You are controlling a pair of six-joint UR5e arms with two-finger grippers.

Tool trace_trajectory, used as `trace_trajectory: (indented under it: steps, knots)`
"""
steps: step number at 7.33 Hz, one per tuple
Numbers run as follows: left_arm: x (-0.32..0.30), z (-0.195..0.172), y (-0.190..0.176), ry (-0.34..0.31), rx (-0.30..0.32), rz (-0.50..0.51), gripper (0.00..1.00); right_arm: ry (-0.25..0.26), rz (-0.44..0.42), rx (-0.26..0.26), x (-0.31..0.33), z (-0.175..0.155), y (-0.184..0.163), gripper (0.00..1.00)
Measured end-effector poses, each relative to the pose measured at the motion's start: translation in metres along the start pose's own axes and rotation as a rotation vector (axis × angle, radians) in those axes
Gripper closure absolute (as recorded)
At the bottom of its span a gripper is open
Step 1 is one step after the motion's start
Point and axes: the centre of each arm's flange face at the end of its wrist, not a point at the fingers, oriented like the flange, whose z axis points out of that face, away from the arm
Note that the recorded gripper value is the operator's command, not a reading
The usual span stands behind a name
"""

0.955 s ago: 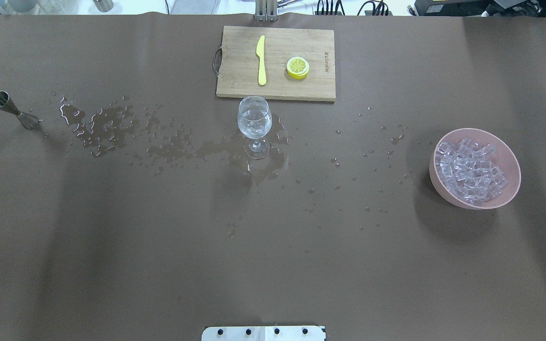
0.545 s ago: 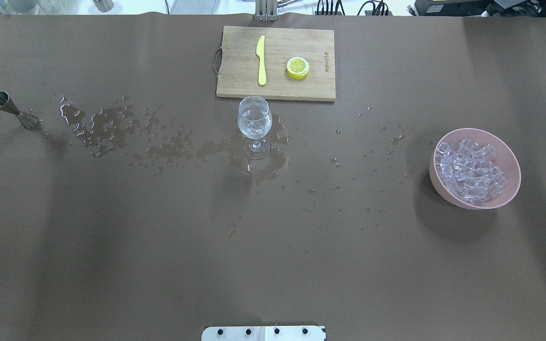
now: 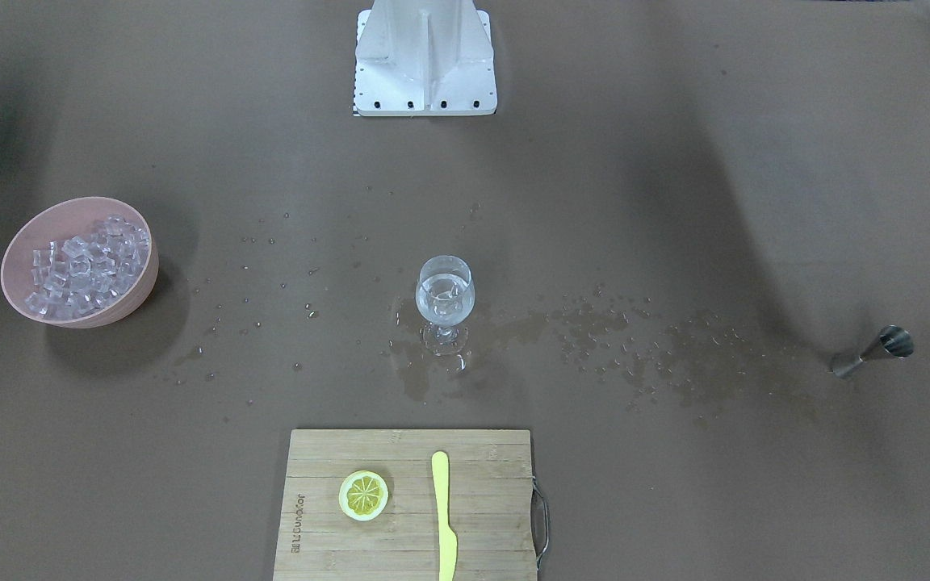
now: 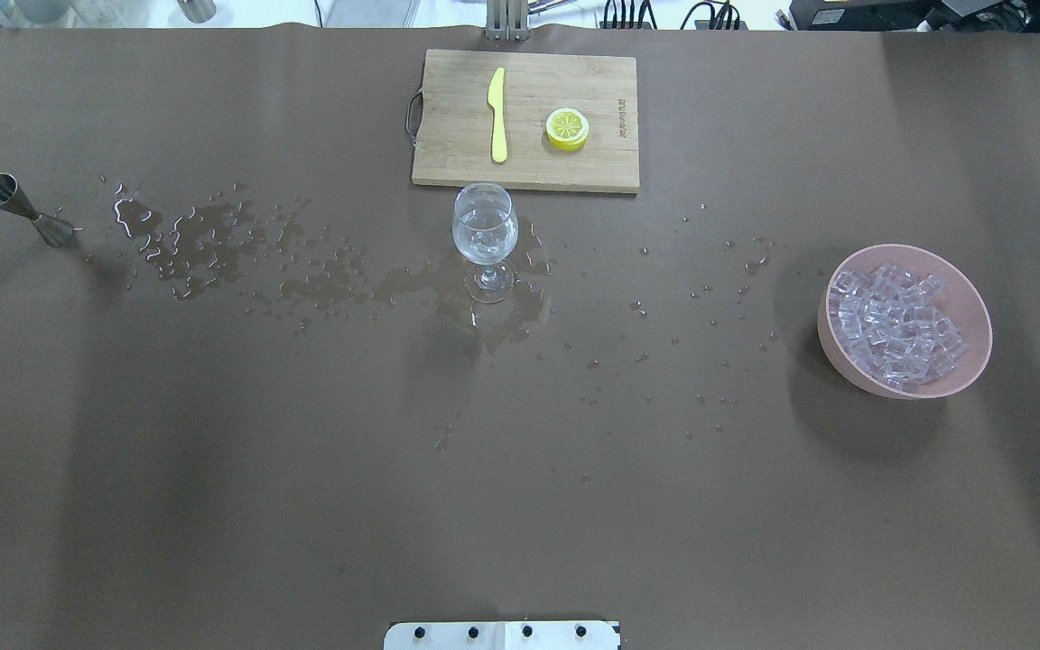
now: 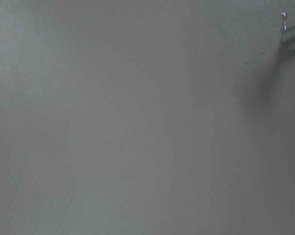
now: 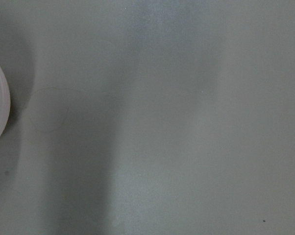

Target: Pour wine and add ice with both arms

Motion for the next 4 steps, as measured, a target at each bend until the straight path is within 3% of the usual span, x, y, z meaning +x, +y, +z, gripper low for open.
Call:
trace_trajectory:
  steps: [4]
  knots:
    - [0.0009, -0.0006, 0.0016, 0.000, 0.002, 0.003, 0.02, -0.001, -0.002, 0.002, -0.0010, -0.0011, -0.0005, 0.00]
